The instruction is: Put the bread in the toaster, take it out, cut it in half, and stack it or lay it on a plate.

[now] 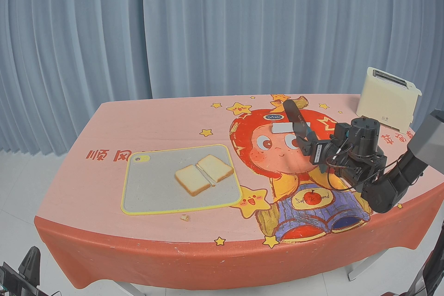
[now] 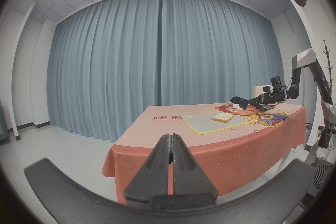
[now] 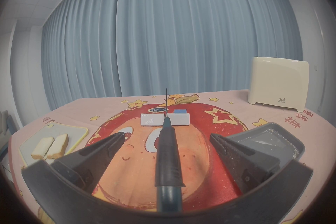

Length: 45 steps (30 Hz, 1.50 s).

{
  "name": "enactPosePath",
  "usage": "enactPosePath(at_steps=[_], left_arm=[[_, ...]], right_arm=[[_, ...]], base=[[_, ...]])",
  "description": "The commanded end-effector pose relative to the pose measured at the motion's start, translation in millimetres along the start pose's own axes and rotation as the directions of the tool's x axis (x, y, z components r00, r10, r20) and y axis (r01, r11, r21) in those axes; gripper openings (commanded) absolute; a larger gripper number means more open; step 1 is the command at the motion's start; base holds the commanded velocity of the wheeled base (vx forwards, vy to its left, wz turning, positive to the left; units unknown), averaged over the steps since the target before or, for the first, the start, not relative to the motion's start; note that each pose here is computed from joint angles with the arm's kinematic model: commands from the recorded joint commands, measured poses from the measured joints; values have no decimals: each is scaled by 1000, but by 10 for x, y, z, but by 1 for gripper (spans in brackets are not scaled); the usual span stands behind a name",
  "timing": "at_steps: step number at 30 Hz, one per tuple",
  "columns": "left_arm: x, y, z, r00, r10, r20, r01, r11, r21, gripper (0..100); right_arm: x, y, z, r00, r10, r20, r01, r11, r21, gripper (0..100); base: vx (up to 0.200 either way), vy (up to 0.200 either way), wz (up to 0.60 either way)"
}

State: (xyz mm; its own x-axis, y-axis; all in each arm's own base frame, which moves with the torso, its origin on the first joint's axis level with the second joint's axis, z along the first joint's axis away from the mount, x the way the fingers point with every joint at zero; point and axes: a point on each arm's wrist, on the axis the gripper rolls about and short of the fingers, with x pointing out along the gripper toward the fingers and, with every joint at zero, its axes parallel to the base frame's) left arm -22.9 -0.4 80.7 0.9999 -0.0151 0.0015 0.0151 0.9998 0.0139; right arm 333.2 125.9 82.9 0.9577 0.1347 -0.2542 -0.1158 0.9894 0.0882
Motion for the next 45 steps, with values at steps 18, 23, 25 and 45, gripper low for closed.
enactPosePath(at_steps=[18, 23, 25, 45], left_arm=[[1, -1, -53, 1000, 1, -2, -1, 1000, 0, 0], [1, -1, -53, 1000, 1, -2, -1, 1000, 0, 0], [1, -1, -53, 1000, 1, -2, -1, 1000, 0, 0], [1, -1, -53, 1000, 1, -2, -1, 1000, 0, 0]], right_arm=[[-256, 74, 268, 996, 38, 77, -36, 999, -33, 100], [-261, 88, 262, 996, 41, 76, -38, 999, -36, 100], [-268, 95, 248, 997, 43, 71, -41, 998, -38, 100], [-305, 126, 236, 996, 55, 67, -51, 997, -62, 100]], base=[[0, 0, 0], [0, 0, 0], [0, 0, 0], [0, 0, 0]])
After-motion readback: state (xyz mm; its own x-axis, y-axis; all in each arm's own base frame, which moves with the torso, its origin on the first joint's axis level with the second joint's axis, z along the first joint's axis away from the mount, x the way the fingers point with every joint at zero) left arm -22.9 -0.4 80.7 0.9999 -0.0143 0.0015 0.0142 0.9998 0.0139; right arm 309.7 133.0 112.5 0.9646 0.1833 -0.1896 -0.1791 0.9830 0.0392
